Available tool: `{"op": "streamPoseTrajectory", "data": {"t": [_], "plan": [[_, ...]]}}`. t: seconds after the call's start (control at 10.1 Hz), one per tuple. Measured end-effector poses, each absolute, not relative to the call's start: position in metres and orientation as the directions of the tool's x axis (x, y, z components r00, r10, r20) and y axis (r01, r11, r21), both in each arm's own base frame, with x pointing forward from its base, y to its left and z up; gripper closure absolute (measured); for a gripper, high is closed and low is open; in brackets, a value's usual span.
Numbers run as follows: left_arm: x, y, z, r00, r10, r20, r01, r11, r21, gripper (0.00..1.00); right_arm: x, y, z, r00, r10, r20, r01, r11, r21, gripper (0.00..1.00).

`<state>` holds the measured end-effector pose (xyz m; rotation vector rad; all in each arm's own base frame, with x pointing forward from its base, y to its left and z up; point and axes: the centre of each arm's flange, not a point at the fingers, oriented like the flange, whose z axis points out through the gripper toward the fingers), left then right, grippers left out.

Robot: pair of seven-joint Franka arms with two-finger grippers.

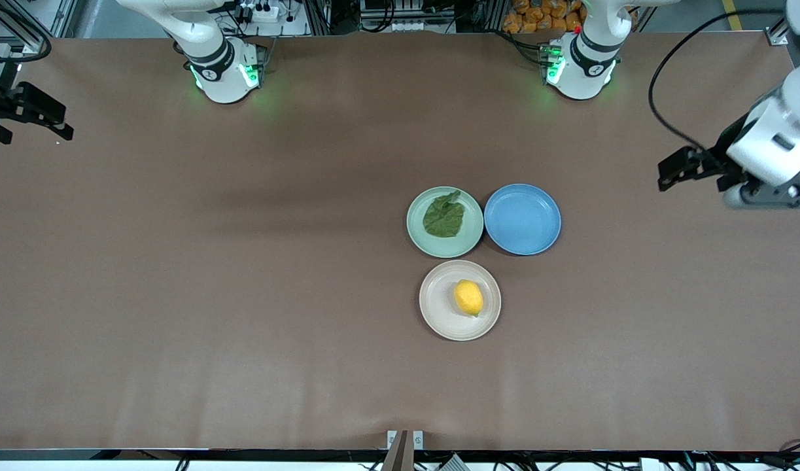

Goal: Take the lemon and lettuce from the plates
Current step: 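Reach the left gripper to the lemon while the right gripper reaches the lettuce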

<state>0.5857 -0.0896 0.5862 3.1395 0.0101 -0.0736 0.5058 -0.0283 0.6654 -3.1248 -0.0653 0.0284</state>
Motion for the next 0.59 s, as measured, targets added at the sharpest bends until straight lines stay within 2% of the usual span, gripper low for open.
{"op": "streamPoseTrajectory", "data": {"t": [0.3,0.59], "plan": [[0.624,-0.142,0.515,0.990,0.133,-0.054,0.134,-0.991,0.003,0.00,0.508,-0.017,0.659,0.997,0.069,-0.027,0.069,-0.997,-0.019,0.00],[0.653,-0.175,0.468,0.971,0.237,-0.022,0.237,-0.971,0.025,0.00,0.523,0.044,0.632,0.995,0.083,-0.060,0.082,-0.996,-0.018,0.00]]}}
